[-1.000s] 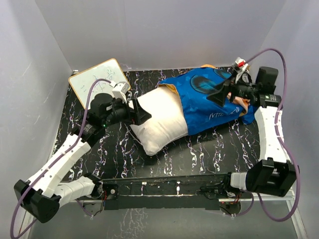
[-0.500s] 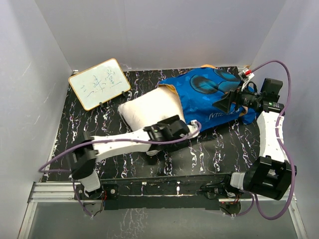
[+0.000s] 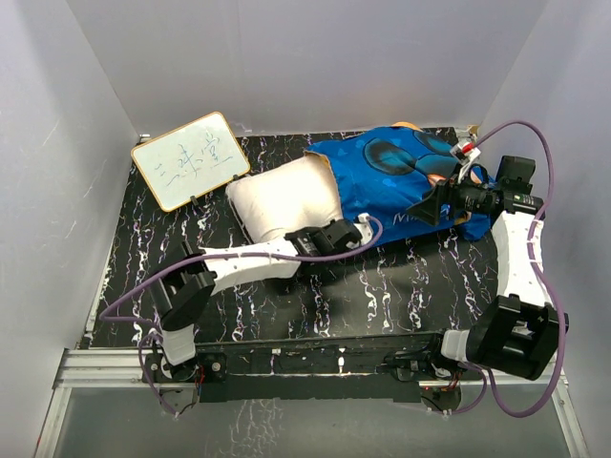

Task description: Put the pillow into the pillowcase

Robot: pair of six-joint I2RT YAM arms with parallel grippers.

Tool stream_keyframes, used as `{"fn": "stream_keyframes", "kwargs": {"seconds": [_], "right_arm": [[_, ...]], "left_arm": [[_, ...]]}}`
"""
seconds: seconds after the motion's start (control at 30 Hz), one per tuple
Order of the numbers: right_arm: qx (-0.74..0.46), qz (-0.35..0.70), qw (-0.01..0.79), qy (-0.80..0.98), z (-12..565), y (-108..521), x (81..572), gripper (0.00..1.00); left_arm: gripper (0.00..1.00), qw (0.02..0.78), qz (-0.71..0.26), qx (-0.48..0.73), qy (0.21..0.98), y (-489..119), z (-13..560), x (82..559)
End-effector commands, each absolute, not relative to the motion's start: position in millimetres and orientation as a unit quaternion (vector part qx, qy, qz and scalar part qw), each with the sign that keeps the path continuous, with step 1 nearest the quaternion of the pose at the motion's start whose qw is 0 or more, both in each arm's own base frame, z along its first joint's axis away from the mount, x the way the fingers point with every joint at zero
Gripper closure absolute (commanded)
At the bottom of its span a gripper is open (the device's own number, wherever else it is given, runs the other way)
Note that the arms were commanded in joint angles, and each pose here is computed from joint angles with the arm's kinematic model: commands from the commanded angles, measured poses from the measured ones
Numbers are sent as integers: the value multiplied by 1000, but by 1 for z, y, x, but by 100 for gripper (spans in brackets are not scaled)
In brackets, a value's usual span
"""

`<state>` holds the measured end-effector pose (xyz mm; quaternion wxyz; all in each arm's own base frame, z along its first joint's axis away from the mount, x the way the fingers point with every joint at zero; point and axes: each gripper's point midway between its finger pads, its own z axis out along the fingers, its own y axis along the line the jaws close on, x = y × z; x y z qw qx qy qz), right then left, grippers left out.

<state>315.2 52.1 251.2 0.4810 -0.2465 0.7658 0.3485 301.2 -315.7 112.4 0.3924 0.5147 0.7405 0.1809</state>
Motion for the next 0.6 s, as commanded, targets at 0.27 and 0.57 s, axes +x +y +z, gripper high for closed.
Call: {"fn": "stream_keyframes", "kwargs": {"seconds": [0.27, 0.57], "right_arm": [[-251, 180, 507, 804, 269, -2, 348, 9], [-291, 127, 523, 791, 293, -20, 362, 8]], "left_arm": [[100, 470, -179, 303, 809, -336, 295, 304], [100, 428, -435, 191, 769, -350, 377, 282]]}}
